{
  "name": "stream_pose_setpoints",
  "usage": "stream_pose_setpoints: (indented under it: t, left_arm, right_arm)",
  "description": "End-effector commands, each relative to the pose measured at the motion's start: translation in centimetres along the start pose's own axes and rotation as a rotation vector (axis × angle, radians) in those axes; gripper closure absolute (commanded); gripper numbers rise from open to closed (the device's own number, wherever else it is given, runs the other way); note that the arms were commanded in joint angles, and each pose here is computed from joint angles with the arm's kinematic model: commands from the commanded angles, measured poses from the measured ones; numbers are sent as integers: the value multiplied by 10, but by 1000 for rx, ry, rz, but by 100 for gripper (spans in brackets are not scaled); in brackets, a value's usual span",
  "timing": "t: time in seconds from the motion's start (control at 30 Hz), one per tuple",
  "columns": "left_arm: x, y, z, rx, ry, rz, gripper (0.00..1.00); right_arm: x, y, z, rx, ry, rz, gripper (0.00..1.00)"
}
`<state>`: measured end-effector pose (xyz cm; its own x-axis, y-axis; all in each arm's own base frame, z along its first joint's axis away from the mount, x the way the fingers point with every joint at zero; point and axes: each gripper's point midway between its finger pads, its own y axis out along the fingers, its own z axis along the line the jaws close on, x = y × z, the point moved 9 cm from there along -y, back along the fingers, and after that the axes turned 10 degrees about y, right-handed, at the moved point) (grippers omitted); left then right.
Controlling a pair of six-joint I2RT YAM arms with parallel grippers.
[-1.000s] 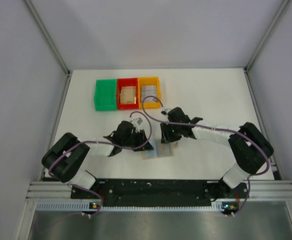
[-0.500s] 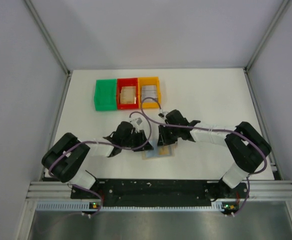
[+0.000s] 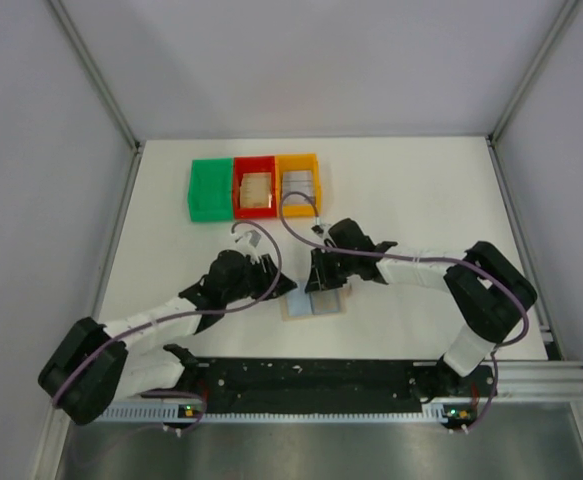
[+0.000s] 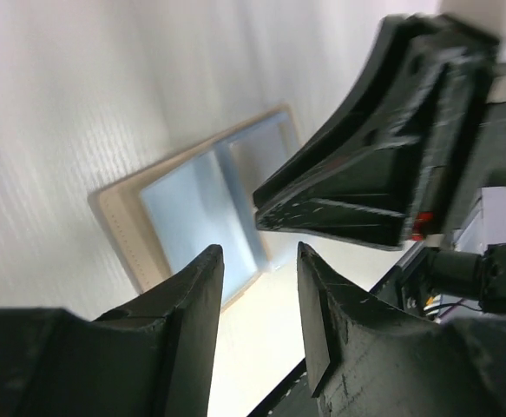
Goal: Take the credit cards out of the card holder
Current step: Remove the credit card from the card holder.
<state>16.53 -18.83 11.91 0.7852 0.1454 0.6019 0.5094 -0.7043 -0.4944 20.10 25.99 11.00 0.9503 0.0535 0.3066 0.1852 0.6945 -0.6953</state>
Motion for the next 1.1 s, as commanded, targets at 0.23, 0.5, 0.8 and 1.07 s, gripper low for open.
stream_pose_setpoints:
  t: [0.23,0.5,0.8,1.07]
  left_arm:
    - [6,1,-12,-56,30,5,62]
    - [-5,24,-8,-53,35,99,79]
    - [-22,32,11,30,14,149,95]
    - [-29,32,16,47,-2,165,100]
  right_arm:
    - [24,-47,21,-137,-139,-163,63]
    - [24,-41,6,-205,-150,-145,49]
    - [25,-23,-5,-247,-143,-106,48]
    - [22,-15,-9,-234,-136,-77,49]
